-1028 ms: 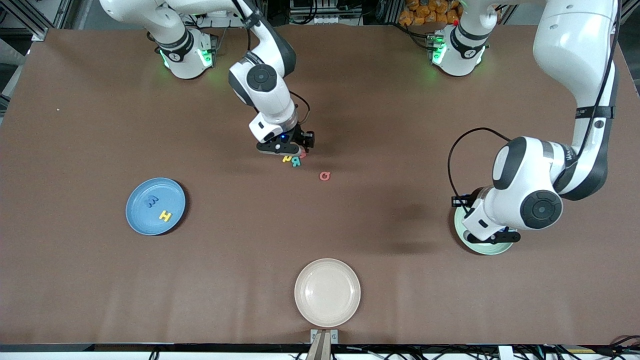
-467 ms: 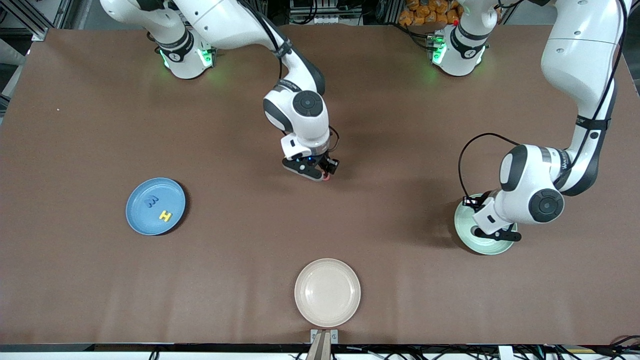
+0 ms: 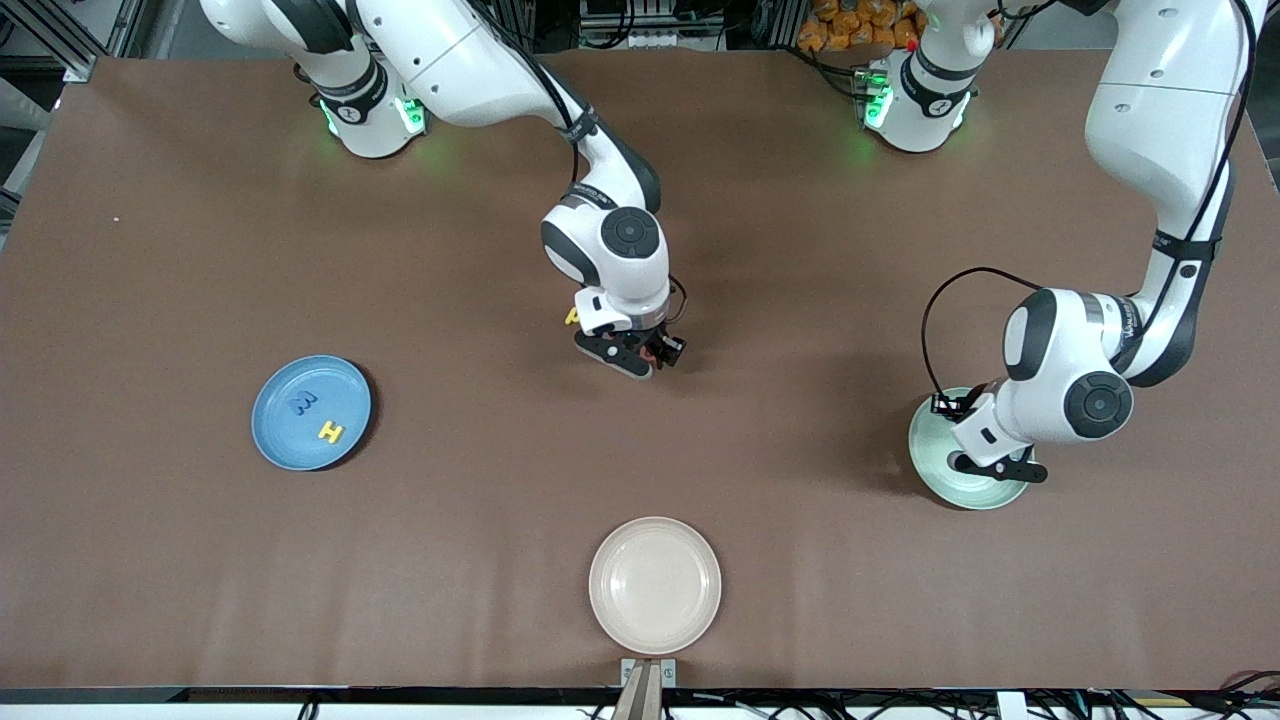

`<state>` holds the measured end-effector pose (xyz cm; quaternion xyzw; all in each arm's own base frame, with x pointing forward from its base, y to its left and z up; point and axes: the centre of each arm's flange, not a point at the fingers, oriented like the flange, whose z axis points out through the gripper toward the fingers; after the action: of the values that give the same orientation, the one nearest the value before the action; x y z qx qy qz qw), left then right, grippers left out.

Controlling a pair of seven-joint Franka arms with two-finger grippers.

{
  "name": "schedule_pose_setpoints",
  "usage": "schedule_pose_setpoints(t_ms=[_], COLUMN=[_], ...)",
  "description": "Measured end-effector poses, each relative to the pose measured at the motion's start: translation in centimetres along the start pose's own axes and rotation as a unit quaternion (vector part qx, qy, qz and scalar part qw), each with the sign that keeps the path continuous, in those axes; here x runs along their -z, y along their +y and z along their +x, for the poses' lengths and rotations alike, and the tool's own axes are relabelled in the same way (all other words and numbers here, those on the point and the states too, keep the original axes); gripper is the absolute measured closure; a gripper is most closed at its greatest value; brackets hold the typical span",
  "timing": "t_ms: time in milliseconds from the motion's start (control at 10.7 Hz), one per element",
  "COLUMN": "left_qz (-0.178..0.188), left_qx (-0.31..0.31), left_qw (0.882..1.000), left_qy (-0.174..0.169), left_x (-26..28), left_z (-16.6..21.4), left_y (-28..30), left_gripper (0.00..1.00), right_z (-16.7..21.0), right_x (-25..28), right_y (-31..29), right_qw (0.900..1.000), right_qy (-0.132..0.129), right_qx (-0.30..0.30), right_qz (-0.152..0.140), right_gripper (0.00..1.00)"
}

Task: Sort uppercase to blue plate, lowercase to green plate
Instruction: 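Release the e on the green plate while the right gripper grasps pink Q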

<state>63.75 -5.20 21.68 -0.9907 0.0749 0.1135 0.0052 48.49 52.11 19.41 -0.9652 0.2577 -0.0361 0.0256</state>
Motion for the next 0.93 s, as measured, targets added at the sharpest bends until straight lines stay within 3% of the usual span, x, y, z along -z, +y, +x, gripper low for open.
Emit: schedule_pose_setpoints(t_ms=[187,280,374,561,654,935], left_qz=[0.0,0.0,0.0,0.001,0.001,0.003], left_qx=[0.0,0.0,0.0,0.0,0.0,-0.005], left_qw=[1.0,1.0,1.0,1.0,1.0,1.0], left_qy=[0.001,0.001,0.002,0.005,0.007,0.017], left_x=[0.0,0.0,0.1,0.4,0.7,2.2], left_z=[0.0,0.0,0.0,0.0,-0.1,-0.2], left_y=[0.0,0.0,0.0,0.0,0.0,0.6], left_gripper=[0.63,0.56,0.41,0.33,0.2,0.17], right_z=[-0.1,-0.1,-0.1,-0.3,-0.4,-0.6], right_x=[-0.6,-0.6,-0.6,-0.7,-0.8,-1.0], right_y=[0.1,0.1,0.0,-0.1,-0.1,-0.1], right_qw=[1.0,1.0,1.0,1.0,1.0,1.0], right_qy=[-0.001,0.0,0.0,0.0,0.0,0.0], right_qx=[0.001,0.001,0.001,0.003,0.003,0.004], right_qz=[-0.003,-0.003,-0.001,0.002,0.003,0.005], right_gripper=[0.38,0.38,0.39,0.42,0.43,0.46])
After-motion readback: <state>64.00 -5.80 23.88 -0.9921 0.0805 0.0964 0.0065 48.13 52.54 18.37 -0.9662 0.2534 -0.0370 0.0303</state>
